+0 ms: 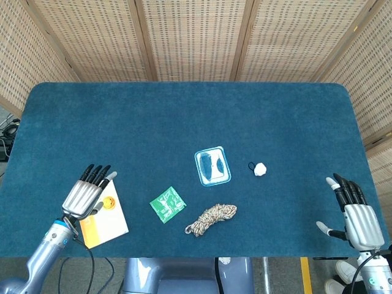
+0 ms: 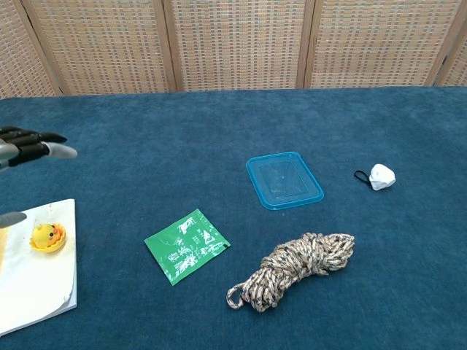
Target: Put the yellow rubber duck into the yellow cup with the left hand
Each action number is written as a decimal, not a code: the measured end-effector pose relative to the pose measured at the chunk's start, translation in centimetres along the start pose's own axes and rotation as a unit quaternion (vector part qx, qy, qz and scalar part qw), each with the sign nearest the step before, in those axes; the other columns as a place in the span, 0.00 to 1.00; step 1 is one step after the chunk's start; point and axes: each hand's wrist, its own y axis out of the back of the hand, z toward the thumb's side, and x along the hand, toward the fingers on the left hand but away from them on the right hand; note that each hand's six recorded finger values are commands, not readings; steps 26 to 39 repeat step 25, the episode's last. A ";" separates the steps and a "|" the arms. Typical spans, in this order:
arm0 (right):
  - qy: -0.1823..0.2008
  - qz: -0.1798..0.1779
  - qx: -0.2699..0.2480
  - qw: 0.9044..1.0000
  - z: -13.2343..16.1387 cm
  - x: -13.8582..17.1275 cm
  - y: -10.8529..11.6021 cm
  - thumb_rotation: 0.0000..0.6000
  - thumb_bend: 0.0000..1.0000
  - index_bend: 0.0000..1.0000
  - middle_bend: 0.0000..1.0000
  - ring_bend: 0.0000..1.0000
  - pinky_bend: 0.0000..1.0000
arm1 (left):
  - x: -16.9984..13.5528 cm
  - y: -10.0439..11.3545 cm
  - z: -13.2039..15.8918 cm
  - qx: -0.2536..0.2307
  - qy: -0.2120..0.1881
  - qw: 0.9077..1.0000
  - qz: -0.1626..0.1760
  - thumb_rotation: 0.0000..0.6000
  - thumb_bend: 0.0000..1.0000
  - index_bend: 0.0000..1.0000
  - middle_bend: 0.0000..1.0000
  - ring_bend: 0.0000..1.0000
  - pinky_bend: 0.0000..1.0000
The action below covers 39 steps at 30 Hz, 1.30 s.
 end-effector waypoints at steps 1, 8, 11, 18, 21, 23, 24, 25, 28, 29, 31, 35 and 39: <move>0.001 0.000 0.001 1.000 0.0 0.0 0.0 1.00 0.00 0.06 0.00 0.00 0.00 | -0.3 0.5 -0.1 -0.004 0.004 1.000 0.013 1.00 0.31 0.02 0.00 0.00 0.00; 0.008 -0.003 0.010 1.000 0.5 0.1 -0.3 1.00 0.00 0.06 0.00 0.00 0.00 | -5.5 3.1 -1.7 -0.044 0.091 0.990 0.099 1.00 0.29 0.00 0.00 0.00 0.00; 0.012 -0.008 0.012 1.000 0.7 0.1 -0.3 1.00 0.00 0.06 0.00 0.00 0.00 | -8.1 3.0 -2.4 -0.051 0.132 0.985 0.101 1.00 0.29 0.00 0.00 0.00 0.00; 0.018 -0.015 0.018 1.000 0.9 0.2 -0.3 1.00 0.00 0.06 0.00 0.00 0.00 | -11.6 2.6 -3.7 -0.046 0.169 0.980 0.092 1.00 0.28 0.00 0.00 0.00 0.00; 0.021 -0.015 0.023 0.999 1.1 0.2 -0.5 1.00 0.00 0.06 0.00 0.00 0.00 | -12.4 2.4 -4.5 -0.045 0.176 0.979 0.096 1.00 0.28 0.00 0.00 0.00 0.00; 0.024 -0.014 0.027 0.999 1.3 0.2 -0.7 1.00 0.00 0.06 0.00 0.00 0.00 | -12.9 2.4 -5.0 -0.047 0.181 0.977 0.099 1.00 0.28 0.00 0.00 0.00 0.00; 0.025 -0.013 0.028 0.999 1.4 0.2 -0.7 1.00 0.00 0.06 0.00 0.00 0.00 | -13.0 2.4 -5.3 -0.047 0.183 0.977 0.100 1.00 0.28 0.00 0.00 0.00 0.00; 0.025 -0.013 0.029 0.999 1.5 0.2 -0.8 1.00 0.00 0.06 0.00 0.00 0.00 | -13.2 2.5 -5.5 -0.045 0.186 0.976 0.100 1.00 0.28 0.00 0.00 0.00 0.00; 0.025 -0.013 0.029 0.999 1.5 0.2 -0.8 1.00 0.00 0.06 0.00 0.00 0.00 | -13.2 2.5 -5.5 -0.045 0.186 0.976 0.100 1.00 0.28 0.00 0.00 0.00 0.00; 0.025 -0.013 0.029 0.999 1.5 0.2 -0.8 1.00 0.00 0.06 0.00 0.00 0.00 | -13.2 2.5 -5.5 -0.045 0.186 0.976 0.100 1.00 0.28 0.00 0.00 0.00 0.00; 0.025 -0.013 0.029 0.999 1.5 0.2 -0.8 1.00 0.00 0.06 0.00 0.00 0.00 | -13.2 2.5 -5.5 -0.045 0.186 0.976 0.100 1.00 0.28 0.00 0.00 0.00 0.00; 0.025 -0.013 0.029 0.999 1.5 0.2 -0.8 1.00 0.00 0.06 0.00 0.00 0.00 | -13.2 2.5 -5.5 -0.045 0.186 0.976 0.100 1.00 0.28 0.00 0.00 0.00 0.00; 0.025 -0.013 0.029 0.999 1.5 0.2 -0.8 1.00 0.00 0.06 0.00 0.00 0.00 | -13.2 2.5 -5.5 -0.045 0.186 0.976 0.100 1.00 0.28 0.00 0.00 0.00 0.00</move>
